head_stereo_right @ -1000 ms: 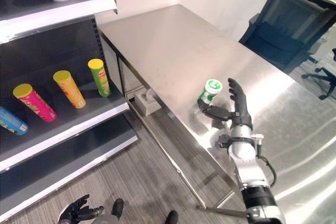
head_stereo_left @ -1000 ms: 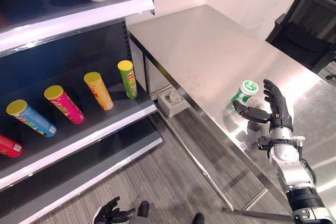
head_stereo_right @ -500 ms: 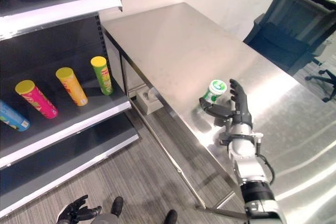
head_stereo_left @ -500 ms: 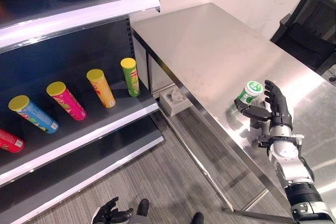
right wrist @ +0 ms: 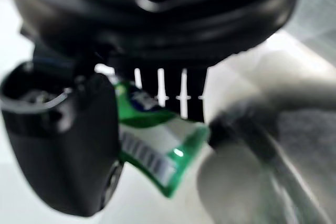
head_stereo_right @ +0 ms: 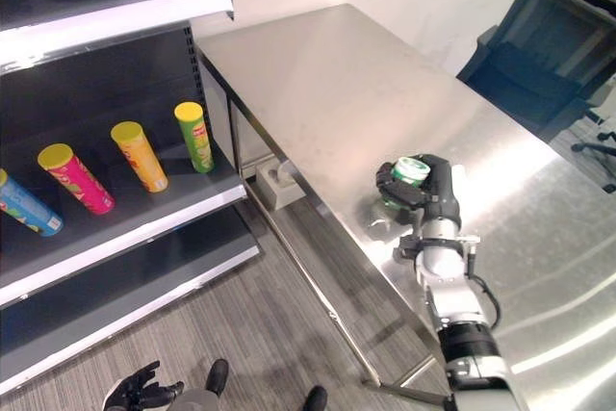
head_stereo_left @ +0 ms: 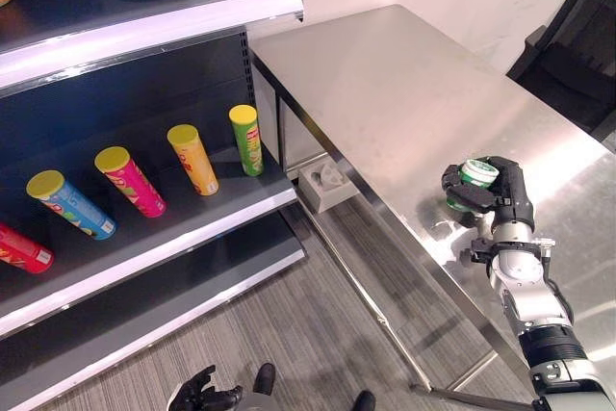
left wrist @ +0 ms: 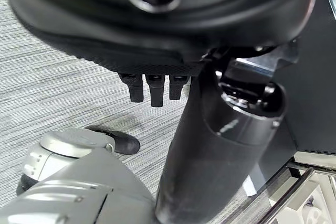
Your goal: Put the goods on the table back onto the shelves and tidy them up.
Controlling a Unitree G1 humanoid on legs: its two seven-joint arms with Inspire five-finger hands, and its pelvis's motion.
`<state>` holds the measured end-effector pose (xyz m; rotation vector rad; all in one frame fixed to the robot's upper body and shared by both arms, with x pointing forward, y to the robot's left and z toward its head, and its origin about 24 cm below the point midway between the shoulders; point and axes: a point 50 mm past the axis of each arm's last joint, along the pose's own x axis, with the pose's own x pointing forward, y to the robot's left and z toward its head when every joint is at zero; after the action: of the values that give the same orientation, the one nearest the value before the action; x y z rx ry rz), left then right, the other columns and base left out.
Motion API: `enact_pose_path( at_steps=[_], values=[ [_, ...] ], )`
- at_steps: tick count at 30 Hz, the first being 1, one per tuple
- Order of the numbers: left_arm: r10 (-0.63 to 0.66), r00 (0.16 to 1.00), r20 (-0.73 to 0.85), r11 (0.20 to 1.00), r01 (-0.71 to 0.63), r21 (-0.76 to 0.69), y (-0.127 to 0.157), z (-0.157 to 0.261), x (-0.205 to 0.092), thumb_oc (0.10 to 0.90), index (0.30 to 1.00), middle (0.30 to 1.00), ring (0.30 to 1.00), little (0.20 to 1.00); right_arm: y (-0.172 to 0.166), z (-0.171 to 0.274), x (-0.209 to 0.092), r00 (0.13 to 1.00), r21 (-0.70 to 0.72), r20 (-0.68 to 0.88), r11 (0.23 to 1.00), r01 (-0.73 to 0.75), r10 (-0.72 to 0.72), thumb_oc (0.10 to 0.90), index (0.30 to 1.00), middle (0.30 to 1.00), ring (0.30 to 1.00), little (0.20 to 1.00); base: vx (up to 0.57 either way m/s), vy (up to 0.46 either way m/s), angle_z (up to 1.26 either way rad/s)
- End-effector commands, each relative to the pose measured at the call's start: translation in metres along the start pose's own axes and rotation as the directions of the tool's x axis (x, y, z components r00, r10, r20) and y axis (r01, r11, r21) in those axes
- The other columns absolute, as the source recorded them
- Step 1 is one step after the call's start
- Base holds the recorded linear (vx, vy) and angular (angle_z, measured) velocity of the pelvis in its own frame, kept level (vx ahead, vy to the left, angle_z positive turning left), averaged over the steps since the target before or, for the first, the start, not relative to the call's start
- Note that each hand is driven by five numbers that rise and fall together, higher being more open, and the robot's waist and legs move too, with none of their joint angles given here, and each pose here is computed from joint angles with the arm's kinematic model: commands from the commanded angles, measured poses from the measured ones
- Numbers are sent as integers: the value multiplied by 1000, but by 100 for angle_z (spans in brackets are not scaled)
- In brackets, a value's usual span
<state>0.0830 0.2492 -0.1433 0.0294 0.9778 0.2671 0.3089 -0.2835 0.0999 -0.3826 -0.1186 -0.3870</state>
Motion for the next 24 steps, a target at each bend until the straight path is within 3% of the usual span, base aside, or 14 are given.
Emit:
enact_pose_path(
  at_steps=[1, 12, 24],
  values=[
    [28, 999, 41, 997, -32, 76, 13, 11, 2, 800, 900, 900, 900, 900, -41, 78, 17, 931, -18, 344, 991, 133, -119, 400, 300, 300, 300, 300, -18, -34, 2],
    [36, 997, 75, 998, -40, 56, 14, 21, 4, 800, 900, 900, 900, 900, -55, 149, 2, 767, 52, 621, 985, 163, -160, 400, 300, 300, 300, 300, -28, -78, 4],
    [-20, 993, 114, 1000, 19, 15, 4, 27, 2, 800, 900, 900, 900, 900, -47, 249, -15, 471, 114, 876, 993, 15, -107, 400, 300, 300, 300, 300, -80, -164, 27]
  ],
)
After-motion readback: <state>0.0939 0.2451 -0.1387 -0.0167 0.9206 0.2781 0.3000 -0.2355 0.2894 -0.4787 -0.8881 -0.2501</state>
